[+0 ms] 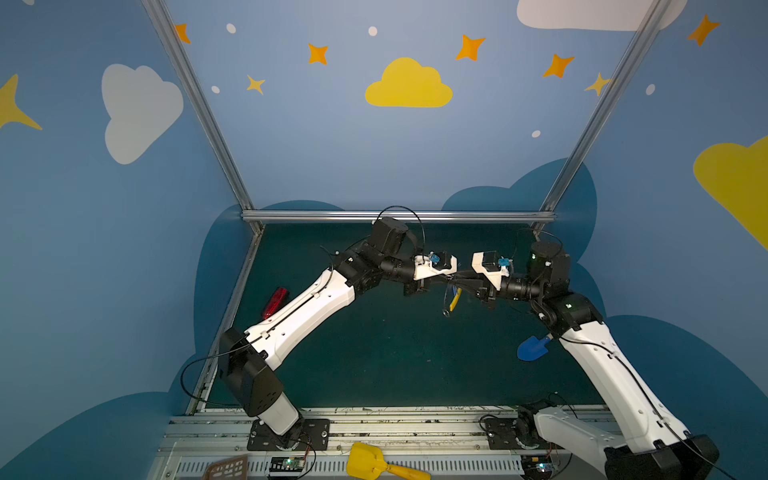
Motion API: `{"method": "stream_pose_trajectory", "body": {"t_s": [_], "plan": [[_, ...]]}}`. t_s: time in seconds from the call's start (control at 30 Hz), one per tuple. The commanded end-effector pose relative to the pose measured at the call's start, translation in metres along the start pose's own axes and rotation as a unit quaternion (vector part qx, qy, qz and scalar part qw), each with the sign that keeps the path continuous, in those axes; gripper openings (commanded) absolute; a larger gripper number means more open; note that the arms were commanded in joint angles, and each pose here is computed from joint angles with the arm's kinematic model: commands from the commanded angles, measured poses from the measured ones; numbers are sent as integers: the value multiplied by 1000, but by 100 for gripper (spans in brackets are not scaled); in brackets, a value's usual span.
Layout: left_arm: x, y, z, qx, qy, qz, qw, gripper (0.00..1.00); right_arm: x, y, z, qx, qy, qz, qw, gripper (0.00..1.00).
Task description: Put the keys on the keyring
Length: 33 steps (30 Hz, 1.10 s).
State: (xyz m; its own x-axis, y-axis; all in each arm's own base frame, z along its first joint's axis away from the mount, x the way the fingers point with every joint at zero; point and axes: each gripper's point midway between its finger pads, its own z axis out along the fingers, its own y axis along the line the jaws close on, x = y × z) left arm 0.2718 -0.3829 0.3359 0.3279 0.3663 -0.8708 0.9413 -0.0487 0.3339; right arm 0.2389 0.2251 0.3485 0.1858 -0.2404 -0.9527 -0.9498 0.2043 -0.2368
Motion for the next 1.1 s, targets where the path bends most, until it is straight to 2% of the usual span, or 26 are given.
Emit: {"method": "stream_pose_trajectory", "body": {"t_s": [0.0,0.13,0.2,0.27,0.33,0.47,0.87,0.97,1.07], "plan": [[-23,0,-11,-4,-39,16,999,3,-6,8,-1,-24,-20,3,999,16],[-23,1,-12,-6,-36,17,999,3,-5,7,-1,-30,-19,5,999,1],[-20,1,-11,-9,-29,18,999,5,-6,7,-2,-29,-19,5,999,0],[-15,3,-11,-15,-14,17,1000,13,-5,6,-2,-28,-13,6,1000,0],[-10,4,-11,-16,7,20,1000,26,-3,6,-2,-29,-4,8,1000,0],[1,4,-10,-9,61,34,998,33,0,6,-2,-33,11,19,999,0],[19,-10,2,29,147,65,987,24,4,8,4,-33,45,26,998,0],[23,-10,3,28,158,65,985,17,4,8,5,-33,48,25,998,0],[23,-10,4,29,161,64,984,7,5,8,6,-32,52,24,998,0]]}}
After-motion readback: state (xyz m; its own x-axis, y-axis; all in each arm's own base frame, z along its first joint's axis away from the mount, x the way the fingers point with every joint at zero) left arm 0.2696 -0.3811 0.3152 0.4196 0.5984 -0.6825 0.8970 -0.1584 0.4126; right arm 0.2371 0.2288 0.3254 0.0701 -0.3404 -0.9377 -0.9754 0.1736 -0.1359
